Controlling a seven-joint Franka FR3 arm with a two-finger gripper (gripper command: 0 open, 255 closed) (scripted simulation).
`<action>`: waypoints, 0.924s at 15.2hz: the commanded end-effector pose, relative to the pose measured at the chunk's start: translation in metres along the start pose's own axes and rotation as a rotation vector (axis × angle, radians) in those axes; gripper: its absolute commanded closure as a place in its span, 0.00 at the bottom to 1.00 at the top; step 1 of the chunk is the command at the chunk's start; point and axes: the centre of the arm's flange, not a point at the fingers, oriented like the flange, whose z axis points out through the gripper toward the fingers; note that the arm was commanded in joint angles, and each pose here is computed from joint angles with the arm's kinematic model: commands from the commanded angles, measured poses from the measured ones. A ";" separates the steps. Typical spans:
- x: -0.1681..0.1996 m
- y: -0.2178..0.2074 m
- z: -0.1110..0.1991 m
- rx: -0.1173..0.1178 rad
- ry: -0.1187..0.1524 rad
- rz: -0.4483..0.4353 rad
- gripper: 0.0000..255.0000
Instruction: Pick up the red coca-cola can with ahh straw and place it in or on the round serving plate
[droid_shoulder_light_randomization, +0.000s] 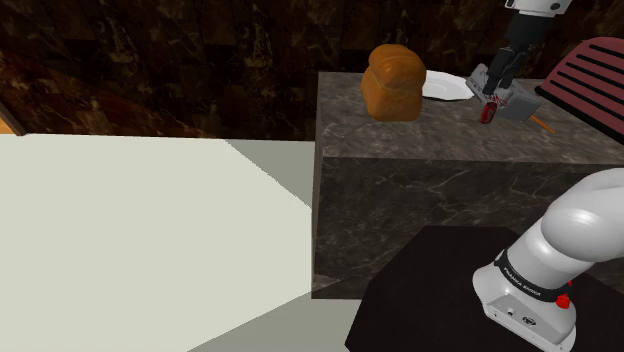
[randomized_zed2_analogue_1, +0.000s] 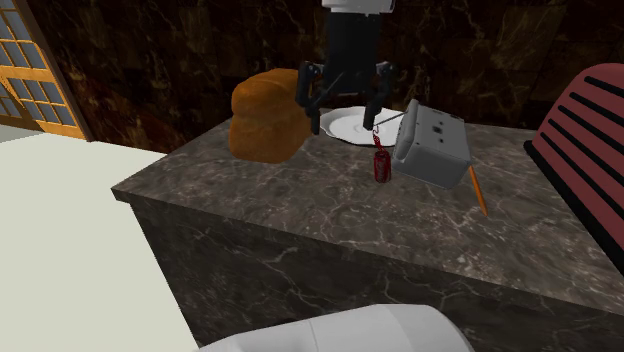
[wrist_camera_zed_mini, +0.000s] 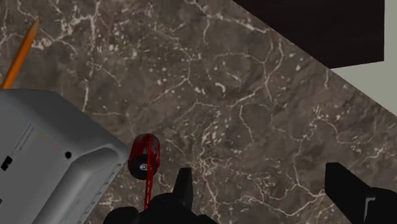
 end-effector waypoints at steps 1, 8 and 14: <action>-0.003 0.027 0.003 -0.003 0.008 0.028 0.00; -0.017 0.097 0.009 -0.010 0.029 0.103 0.00; -0.016 0.097 0.041 -0.010 0.029 0.103 0.00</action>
